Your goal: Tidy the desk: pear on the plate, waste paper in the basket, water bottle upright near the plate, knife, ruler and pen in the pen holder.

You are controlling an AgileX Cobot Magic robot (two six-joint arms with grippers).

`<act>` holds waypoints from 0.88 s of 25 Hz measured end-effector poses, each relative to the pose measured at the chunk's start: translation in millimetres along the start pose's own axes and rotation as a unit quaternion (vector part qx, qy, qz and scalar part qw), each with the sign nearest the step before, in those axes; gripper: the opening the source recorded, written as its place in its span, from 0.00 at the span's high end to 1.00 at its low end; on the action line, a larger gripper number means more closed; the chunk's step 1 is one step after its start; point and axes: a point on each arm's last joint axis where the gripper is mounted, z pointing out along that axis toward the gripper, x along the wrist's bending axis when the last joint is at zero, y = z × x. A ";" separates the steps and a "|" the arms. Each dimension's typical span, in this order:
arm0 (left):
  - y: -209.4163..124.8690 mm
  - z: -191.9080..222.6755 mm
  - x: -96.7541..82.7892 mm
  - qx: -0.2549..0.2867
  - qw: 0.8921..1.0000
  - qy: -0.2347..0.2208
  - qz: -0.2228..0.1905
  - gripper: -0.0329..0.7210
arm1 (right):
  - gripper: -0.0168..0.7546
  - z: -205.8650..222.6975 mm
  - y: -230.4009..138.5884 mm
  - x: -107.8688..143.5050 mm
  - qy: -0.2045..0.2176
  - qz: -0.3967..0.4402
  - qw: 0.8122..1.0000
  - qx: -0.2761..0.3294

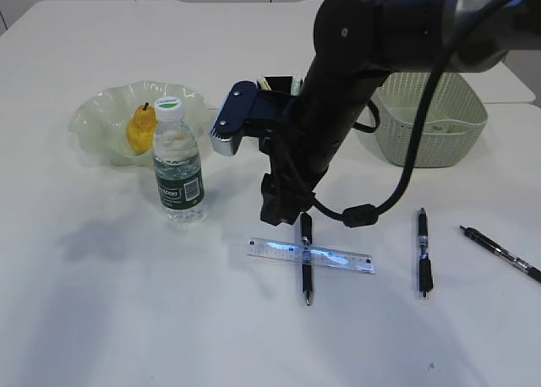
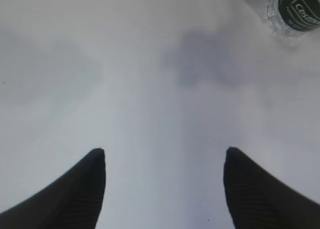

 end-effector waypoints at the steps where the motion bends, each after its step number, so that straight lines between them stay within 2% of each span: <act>1: 0.2 0.0 0.0 -0.001 1.000 0.000 0.000 0.27 | 0.51 4.9 2.9 -0.4 0.001 -0.003 1.000 0.000; 11: 1.3 0.0 -0.1 -0.007 1.000 0.000 0.000 0.27 | 0.45 38.1 3.4 -1.8 0.023 0.006 1.000 0.008; 22: 2.4 3.0 0.0 -0.006 1.000 0.000 0.000 0.27 | 0.38 52.2 1.4 -0.8 0.038 0.015 0.999 0.011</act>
